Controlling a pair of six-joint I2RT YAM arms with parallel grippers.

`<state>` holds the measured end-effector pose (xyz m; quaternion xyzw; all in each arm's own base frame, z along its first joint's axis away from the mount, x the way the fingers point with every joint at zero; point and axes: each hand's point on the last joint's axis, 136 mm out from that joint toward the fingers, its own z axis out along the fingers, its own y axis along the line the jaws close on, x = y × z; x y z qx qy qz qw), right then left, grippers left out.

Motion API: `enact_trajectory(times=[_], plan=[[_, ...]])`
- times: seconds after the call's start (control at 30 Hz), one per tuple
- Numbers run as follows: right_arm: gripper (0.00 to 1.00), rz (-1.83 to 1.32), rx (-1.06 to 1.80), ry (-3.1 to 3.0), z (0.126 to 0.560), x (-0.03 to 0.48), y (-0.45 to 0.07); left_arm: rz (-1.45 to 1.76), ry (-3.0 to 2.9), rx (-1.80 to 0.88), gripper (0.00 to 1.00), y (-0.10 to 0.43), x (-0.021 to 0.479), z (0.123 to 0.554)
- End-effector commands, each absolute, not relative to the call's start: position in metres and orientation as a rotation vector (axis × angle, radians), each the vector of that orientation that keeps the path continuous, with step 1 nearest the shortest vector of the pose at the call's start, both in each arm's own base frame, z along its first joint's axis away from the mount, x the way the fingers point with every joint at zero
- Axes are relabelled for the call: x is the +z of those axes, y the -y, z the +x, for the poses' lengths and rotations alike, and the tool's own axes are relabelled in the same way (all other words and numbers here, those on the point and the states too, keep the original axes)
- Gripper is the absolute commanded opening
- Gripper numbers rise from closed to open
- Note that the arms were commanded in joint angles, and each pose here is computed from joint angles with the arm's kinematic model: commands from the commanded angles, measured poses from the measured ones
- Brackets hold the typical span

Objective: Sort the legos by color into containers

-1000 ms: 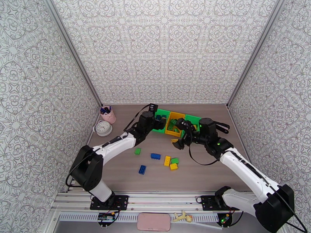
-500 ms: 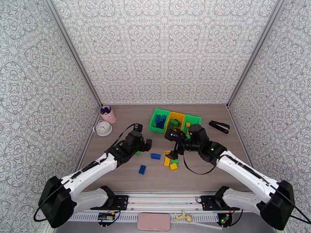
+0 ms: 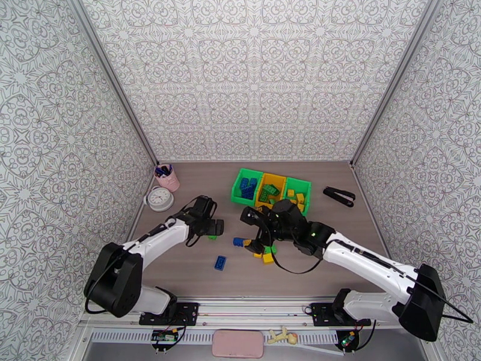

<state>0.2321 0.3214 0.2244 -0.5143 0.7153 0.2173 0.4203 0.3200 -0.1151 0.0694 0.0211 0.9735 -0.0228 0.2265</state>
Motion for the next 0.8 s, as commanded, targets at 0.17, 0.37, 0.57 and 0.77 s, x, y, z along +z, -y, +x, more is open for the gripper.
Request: enact_trajectory(times=[0.17,0.37,0.57,0.77], plan=[[1.00,-1.267,0.523,-1.851,0.230,0.237,-0.314,0.083,-2.834,-0.074,0.85,0.117,0.048,0.303],[1.00,-1.276,0.459,-1.801,0.233,0.231,-0.309,0.019,-2.833,-0.115,0.78,0.119,0.029,0.306],[0.99,-1.267,0.461,-1.769,0.230,0.240,-0.308,0.061,-2.856,-0.069,0.62,0.125,0.019,0.311],[1.00,-1.236,0.452,-1.750,0.230,0.246,-0.303,0.070,-2.893,-0.045,0.51,0.128,0.008,0.307]])
